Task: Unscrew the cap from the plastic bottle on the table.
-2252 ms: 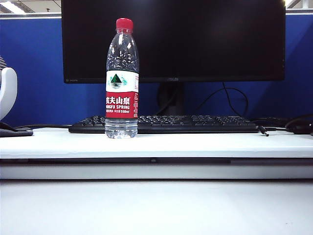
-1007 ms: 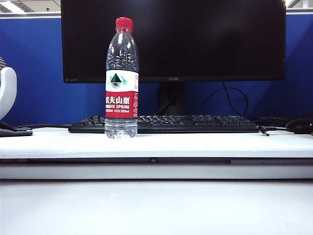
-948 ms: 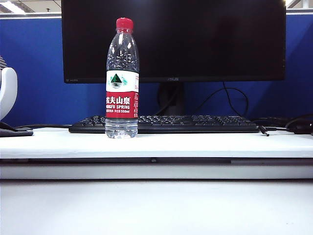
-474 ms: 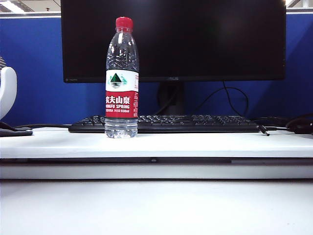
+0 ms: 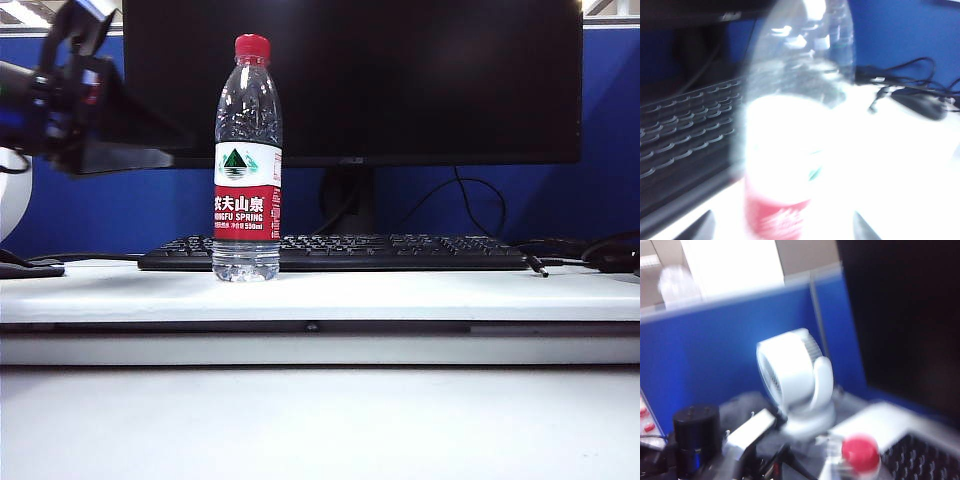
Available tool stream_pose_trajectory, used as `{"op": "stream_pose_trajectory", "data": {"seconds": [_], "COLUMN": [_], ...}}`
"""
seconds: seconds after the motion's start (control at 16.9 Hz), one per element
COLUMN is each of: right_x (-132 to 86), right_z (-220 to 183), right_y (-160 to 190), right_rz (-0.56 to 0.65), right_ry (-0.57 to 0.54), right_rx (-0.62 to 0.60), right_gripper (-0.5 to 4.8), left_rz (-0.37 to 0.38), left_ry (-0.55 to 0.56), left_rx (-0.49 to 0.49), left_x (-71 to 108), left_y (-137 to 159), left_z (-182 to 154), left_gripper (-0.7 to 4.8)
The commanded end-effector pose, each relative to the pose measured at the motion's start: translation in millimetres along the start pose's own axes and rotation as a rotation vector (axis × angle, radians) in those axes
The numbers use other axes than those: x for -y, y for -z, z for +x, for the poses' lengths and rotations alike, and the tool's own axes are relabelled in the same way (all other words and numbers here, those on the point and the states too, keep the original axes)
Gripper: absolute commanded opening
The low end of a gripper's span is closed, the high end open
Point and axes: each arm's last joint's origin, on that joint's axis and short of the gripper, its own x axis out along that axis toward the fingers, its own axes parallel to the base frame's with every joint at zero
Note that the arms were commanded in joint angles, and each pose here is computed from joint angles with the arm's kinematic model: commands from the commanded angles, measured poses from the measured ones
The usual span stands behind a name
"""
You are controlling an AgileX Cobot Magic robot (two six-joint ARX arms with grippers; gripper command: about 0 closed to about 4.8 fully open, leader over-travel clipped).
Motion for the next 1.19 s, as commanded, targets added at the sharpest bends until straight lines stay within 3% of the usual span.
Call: {"op": "stream_pose_trajectory", "data": {"seconds": [0.06, 0.3, 0.53, 0.71, 1.07, 1.19], "right_x": [4, 5, 5, 5, 12, 14], "right_z": [1, 0, 0, 0, -1, 1], "right_y": [1, 0, 0, 1, 12, 14], "right_rz": [-0.006, -0.008, -0.009, -0.011, -0.069, -0.065], "right_ry": [0.072, 0.095, 0.094, 0.101, 0.242, 0.253], "right_rx": [0.003, 0.011, 0.014, 0.008, -0.086, -0.1], "right_gripper": [2.34, 2.35, 2.34, 2.34, 2.35, 2.34], "left_rz": [0.127, 0.153, 0.116, 0.146, 0.162, 0.167], "left_ry": [-0.026, -0.137, -0.125, -0.096, -0.039, -0.039], "left_rx": [0.066, 0.08, 0.061, 0.097, 0.114, 0.119], "left_x": [10.8, 13.5, 3.4, 3.6, 14.5, 14.5], "left_y": [-6, -4, 4, 7, 9, 8], "left_z": [19, 42, 57, 75, 93, 93], "left_gripper": [4.78, 4.79, 4.79, 4.79, 4.79, 4.2]}}
